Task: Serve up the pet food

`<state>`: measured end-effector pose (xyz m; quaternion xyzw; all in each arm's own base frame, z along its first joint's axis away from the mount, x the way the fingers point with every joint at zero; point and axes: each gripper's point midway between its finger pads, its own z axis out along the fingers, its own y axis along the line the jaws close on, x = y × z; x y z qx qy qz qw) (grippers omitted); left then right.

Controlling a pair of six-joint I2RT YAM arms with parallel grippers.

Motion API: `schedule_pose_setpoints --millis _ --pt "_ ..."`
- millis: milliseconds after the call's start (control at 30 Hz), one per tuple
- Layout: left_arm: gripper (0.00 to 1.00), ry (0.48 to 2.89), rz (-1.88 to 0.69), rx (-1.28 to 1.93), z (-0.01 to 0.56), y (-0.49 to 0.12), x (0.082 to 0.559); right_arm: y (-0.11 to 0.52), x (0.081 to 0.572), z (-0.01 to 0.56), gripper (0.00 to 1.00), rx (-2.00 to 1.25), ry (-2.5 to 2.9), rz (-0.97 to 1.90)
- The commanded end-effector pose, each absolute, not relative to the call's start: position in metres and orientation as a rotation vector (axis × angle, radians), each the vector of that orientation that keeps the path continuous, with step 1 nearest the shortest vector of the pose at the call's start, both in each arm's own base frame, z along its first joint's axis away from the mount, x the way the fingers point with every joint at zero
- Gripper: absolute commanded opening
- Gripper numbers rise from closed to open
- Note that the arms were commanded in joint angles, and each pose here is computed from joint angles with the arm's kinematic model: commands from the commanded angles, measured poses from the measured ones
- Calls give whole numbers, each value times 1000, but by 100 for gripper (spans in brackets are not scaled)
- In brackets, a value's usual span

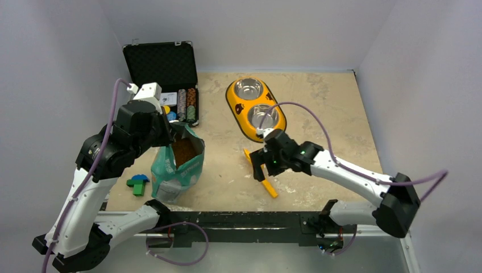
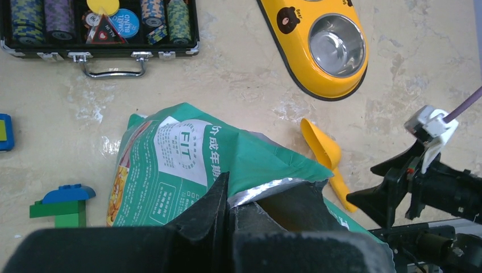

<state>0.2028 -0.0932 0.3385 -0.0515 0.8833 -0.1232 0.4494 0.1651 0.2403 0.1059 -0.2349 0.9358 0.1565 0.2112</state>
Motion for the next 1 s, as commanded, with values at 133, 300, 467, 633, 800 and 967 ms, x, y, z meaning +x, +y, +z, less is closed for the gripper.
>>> schedule_pose_setpoints --millis 133,300,467,633,800,967 --pt "0 2055 -458 -139 373 -112 214 271 176 88 89 -707 2457 807" --pt "0 2068 -480 -132 373 -115 212 256 195 59 83 -625 2443 490" --pt "0 2070 -476 -132 374 -114 210 259 193 56 80 -594 2447 388" --pt "0 2070 -480 -131 373 -114 209 272 179 46 77 -611 2439 397" --pt "0 2075 -494 -126 372 -115 207 286 174 85 82 -644 2326 385" --pt "0 2064 -477 -138 371 -110 205 310 152 87 82 -778 2272 416"
